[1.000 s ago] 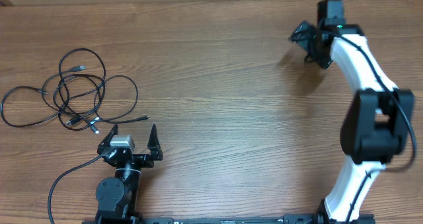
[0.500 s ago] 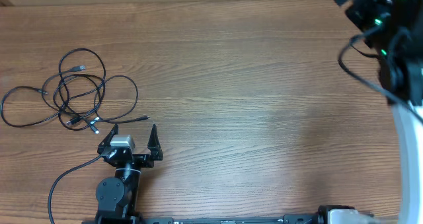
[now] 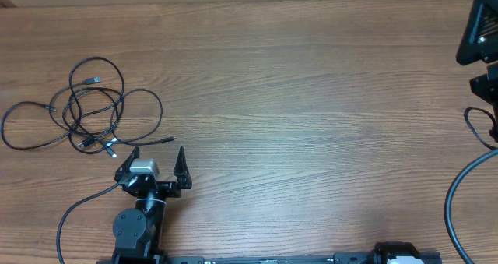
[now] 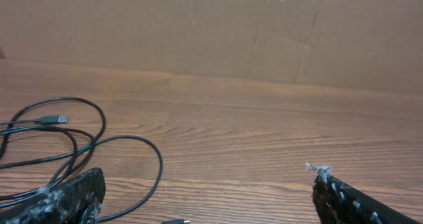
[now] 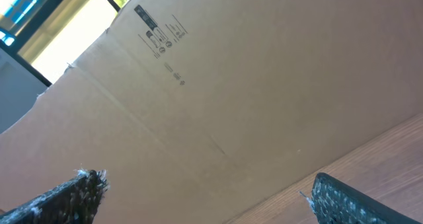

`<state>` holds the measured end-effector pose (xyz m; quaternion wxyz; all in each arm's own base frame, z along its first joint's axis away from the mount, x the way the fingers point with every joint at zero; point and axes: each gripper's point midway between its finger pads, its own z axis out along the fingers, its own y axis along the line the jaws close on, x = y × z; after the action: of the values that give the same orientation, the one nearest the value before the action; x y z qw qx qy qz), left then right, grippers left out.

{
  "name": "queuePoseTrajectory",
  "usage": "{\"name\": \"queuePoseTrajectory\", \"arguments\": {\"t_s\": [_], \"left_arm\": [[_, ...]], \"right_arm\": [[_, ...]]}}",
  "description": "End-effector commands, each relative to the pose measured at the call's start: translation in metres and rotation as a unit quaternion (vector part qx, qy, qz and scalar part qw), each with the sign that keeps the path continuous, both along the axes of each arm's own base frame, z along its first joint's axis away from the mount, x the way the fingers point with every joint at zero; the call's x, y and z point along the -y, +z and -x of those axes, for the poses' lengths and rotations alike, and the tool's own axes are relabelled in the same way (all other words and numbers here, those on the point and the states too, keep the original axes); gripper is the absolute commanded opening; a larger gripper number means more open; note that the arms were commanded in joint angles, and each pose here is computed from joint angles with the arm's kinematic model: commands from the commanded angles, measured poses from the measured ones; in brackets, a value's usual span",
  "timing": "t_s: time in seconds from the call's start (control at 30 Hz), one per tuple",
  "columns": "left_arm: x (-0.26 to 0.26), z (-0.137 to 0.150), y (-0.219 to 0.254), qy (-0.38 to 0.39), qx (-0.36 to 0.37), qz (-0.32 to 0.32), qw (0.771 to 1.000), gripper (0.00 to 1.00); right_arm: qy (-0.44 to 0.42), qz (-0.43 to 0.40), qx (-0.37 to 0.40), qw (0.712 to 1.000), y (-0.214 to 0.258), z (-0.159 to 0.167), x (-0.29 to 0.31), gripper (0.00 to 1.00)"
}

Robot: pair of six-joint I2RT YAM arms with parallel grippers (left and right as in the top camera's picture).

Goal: Untangle cables

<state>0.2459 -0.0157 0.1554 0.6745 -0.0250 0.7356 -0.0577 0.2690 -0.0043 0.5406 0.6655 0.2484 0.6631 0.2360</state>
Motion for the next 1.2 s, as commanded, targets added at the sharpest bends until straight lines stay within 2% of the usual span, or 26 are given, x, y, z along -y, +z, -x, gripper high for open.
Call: {"name": "queuePoseTrajectory", "arguments": {"t_s": [0.0,0.17,0.23,0.5,0.77,1.17], "left_arm": [[0.003,0.001,0.001,-0.007,0.005,-0.009,1.0,1.0],[0.003,0.001,0.001,-0.007,0.005,-0.009,1.0,1.0],[0.003,0.001,0.001,-0.007,0.005,-0.009,1.0,1.0],[0.003,0.001,0.001,-0.007,0.005,-0.009,1.0,1.0],[0.003,0.001,0.001,-0.007,0.005,-0.009,1.0,1.0],[0.003,0.001,0.001,-0.007,0.005,-0.009,1.0,1.0]], "right_arm": [[-0.001,-0.002,-0.012,1.0,-0.005,-0.01,0.001,1.0],[-0.001,-0.002,-0.079,0.997,-0.04,-0.03,0.001,1.0],[-0.001,-0.003,-0.111,0.994,-0.058,-0.029,0.001,1.0],[-0.002,-0.004,-0.216,0.976,-0.145,-0.003,0.001,1.0],[-0.002,-0.006,-0.313,0.95,-0.259,0.027,0.0,1.0],[-0.002,-0.007,-0.39,0.921,-0.356,0.06,0.0,1.0]]}}
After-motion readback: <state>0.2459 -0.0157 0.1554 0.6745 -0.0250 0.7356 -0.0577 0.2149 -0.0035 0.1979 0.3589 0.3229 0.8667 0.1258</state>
